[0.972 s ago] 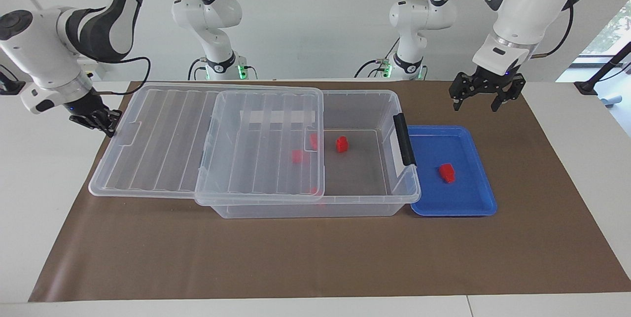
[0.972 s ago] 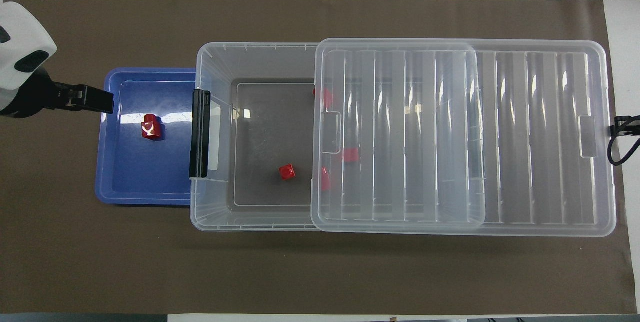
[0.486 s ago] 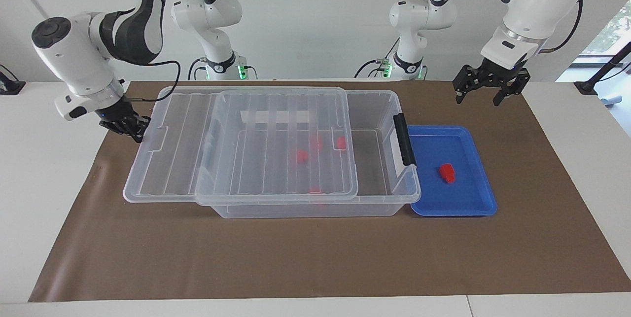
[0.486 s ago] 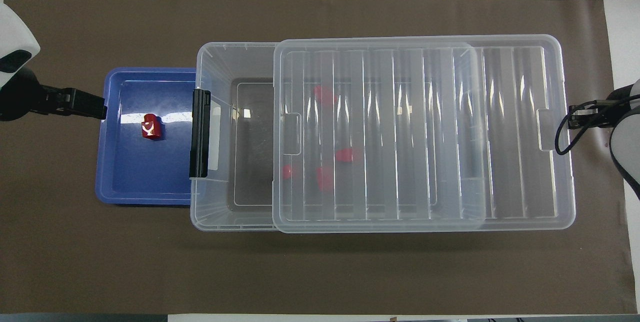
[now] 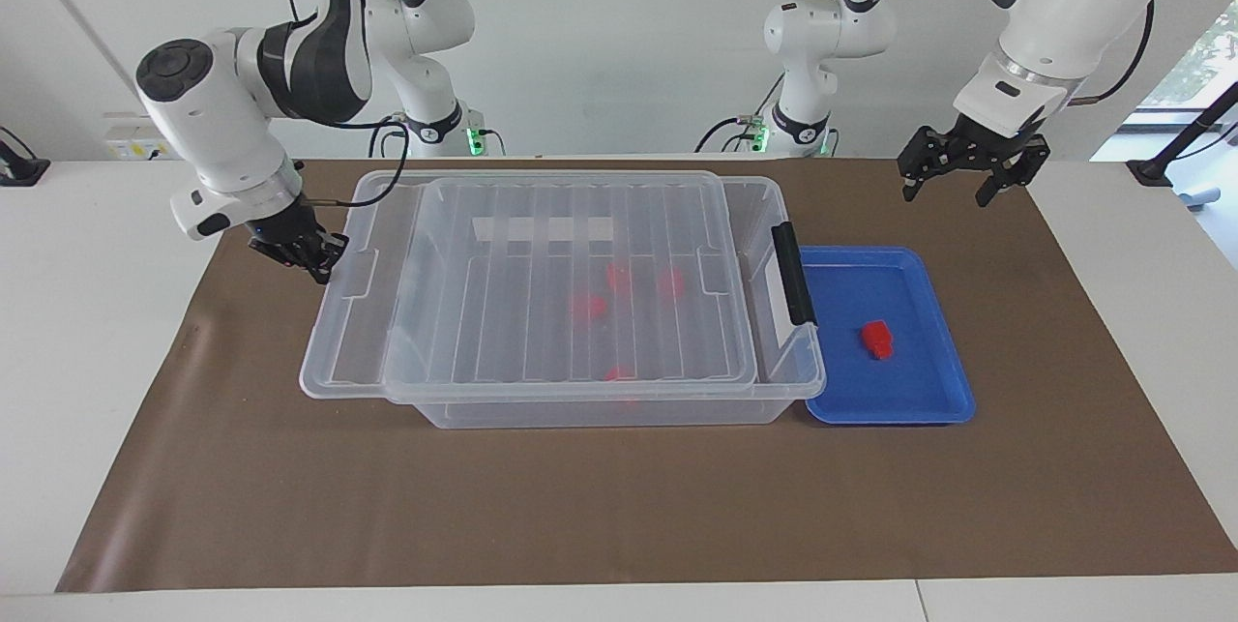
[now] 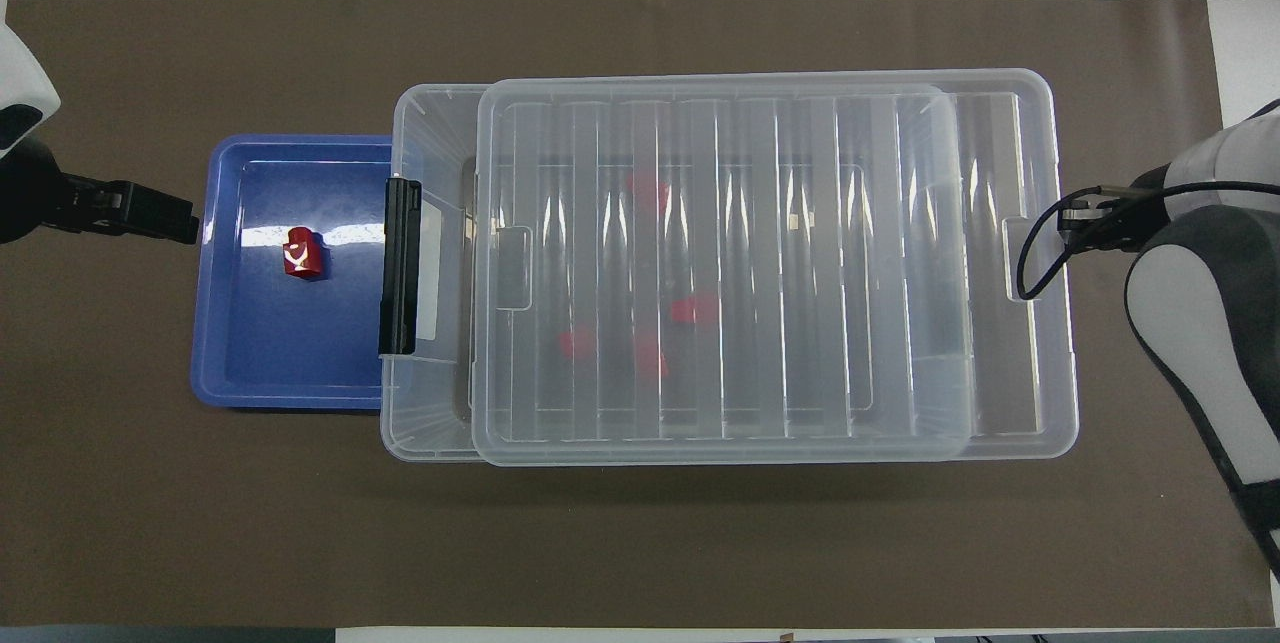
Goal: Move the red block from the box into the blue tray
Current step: 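Slide the lid closed with the right gripper while the left gripper withdraws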
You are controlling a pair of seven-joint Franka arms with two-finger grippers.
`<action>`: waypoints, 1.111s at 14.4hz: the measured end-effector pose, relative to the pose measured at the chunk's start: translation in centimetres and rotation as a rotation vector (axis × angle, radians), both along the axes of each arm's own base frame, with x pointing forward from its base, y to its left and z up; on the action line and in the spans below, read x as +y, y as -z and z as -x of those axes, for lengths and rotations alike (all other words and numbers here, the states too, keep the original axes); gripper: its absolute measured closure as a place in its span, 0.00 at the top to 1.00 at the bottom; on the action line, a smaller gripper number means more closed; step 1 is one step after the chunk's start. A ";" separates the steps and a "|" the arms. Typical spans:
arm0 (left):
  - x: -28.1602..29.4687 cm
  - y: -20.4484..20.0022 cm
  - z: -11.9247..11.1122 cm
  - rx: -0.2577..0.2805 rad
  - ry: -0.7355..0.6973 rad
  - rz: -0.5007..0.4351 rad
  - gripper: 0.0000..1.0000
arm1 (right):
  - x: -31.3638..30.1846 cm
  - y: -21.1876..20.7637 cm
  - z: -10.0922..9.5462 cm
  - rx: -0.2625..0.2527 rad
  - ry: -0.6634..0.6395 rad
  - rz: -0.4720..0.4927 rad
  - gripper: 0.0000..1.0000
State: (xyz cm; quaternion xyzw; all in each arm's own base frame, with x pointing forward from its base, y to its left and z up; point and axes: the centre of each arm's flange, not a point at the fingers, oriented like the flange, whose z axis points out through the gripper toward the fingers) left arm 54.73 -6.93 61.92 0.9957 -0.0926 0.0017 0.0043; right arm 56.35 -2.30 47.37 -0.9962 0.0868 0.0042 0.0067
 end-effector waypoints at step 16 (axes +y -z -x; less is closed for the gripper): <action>1.1 0.2 0.1 0.025 -0.026 0.001 1.00 | 5.5 0.0 0.2 0.003 0.036 -0.004 0.01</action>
